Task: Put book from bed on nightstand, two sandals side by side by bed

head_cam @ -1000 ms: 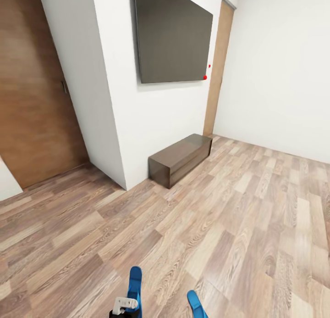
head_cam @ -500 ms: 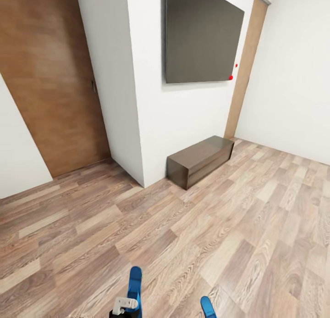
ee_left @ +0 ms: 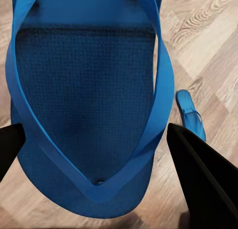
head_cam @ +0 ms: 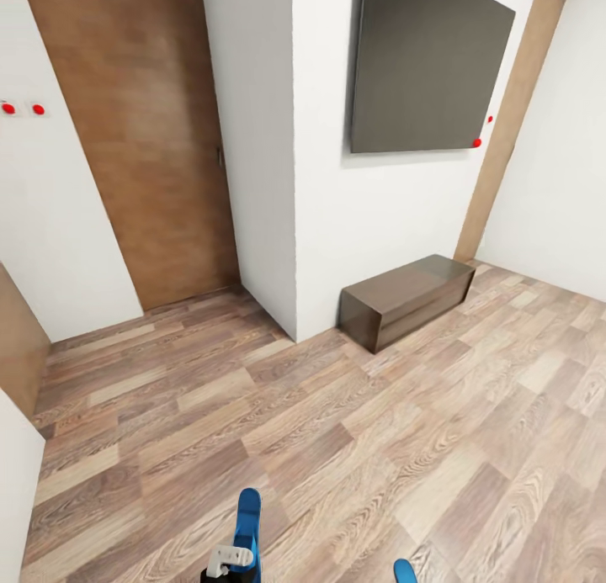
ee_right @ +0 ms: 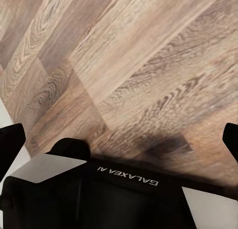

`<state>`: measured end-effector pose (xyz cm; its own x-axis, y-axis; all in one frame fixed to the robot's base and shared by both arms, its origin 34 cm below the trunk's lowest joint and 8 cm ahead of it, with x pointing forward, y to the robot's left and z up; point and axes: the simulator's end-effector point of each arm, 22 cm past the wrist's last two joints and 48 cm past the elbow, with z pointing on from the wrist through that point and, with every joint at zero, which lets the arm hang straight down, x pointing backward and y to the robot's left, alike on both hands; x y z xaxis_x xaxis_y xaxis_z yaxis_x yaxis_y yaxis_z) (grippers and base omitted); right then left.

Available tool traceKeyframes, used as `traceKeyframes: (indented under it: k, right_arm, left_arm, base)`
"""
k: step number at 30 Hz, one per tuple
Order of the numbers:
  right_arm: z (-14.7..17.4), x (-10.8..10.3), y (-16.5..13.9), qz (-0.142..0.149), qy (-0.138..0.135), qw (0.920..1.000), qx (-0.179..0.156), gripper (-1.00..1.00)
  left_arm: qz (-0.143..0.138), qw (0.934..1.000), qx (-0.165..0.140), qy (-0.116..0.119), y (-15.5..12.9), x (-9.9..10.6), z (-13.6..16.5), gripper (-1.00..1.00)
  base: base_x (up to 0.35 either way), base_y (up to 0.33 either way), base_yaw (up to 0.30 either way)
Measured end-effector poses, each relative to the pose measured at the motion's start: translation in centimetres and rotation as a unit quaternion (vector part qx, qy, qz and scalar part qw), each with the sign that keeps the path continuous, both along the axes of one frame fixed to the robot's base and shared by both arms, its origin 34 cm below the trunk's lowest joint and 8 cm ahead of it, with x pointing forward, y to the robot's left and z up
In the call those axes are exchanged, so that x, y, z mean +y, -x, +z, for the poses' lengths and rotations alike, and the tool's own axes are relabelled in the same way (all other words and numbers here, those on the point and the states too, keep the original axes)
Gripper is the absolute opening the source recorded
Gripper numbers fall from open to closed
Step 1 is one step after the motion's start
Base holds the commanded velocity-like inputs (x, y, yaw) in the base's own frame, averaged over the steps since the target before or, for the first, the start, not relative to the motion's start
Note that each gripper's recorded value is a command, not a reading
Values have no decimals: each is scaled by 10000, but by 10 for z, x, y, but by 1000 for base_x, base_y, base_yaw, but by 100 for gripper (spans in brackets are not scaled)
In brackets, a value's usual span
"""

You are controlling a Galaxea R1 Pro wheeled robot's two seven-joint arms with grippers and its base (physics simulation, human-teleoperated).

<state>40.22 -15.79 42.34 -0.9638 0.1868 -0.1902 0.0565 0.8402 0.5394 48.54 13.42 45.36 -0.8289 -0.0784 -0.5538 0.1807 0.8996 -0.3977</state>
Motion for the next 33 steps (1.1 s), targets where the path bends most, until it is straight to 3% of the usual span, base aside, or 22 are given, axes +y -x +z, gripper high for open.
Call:
traceKeyframes:
  k: [18, 20, 25, 33]
  right_arm:
    - [0, 0, 0, -1, -3, 10000, -8, 100]
    - [-4, 6, 14, 39, 1, 9999, 156, 100]
    - [-10, -1, 26, 12, 142, 9993, 357, 100]
    - [-17, -12, 31, -6, 394, 9984, 414, 100]
  left_arm:
    - [0, 10000, -1, 0, 0, 0, 0, -100]
    - [-65, 9998, 126, -127, 14, 8, -9, -100]
    - [-56, 9992, 359, -135, 37, 11, -19, -100]
    - [-31, 9993, 359, -124, 37, 13, -19, -100]
  base:
    - [0, 0, 47]
    - [0, 0, 0]
    - [0, 0, 0]
    - [0, 0, 0]
